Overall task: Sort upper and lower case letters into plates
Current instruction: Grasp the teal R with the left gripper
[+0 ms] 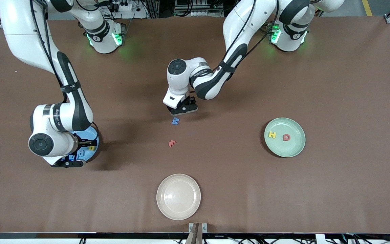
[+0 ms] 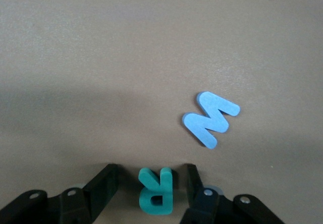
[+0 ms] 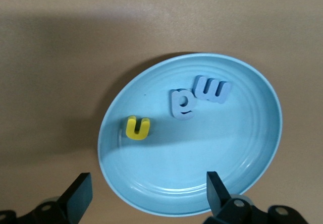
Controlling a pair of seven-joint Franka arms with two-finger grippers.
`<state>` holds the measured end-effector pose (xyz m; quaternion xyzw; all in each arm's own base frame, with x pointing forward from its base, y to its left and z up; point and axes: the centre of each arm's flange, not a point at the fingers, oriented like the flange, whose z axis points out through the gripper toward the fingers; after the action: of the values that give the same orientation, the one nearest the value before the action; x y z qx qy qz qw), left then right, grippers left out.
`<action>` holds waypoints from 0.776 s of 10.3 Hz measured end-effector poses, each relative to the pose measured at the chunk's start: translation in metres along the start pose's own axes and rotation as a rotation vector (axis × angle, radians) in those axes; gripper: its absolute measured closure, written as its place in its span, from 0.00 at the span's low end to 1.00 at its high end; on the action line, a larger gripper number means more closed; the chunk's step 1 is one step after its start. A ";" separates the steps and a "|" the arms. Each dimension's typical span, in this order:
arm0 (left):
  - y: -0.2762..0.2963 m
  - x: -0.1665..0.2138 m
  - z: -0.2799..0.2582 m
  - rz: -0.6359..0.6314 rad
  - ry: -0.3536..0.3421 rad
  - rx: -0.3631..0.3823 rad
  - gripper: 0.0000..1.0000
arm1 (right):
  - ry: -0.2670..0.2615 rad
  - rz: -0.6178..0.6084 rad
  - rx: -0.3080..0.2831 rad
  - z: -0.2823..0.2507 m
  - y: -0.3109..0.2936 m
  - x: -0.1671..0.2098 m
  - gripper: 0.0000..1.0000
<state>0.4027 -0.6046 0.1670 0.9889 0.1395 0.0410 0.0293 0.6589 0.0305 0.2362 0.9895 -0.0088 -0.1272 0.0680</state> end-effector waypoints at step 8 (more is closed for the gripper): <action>0.004 -0.006 -0.003 -0.048 -0.010 0.001 0.51 | 0.075 0.021 0.174 -0.033 -0.086 0.000 0.00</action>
<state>0.3978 -0.6096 0.1696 0.9855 0.1629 0.0352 0.0306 0.6668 0.1196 0.2559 0.9956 -0.0277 -0.0878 -0.0164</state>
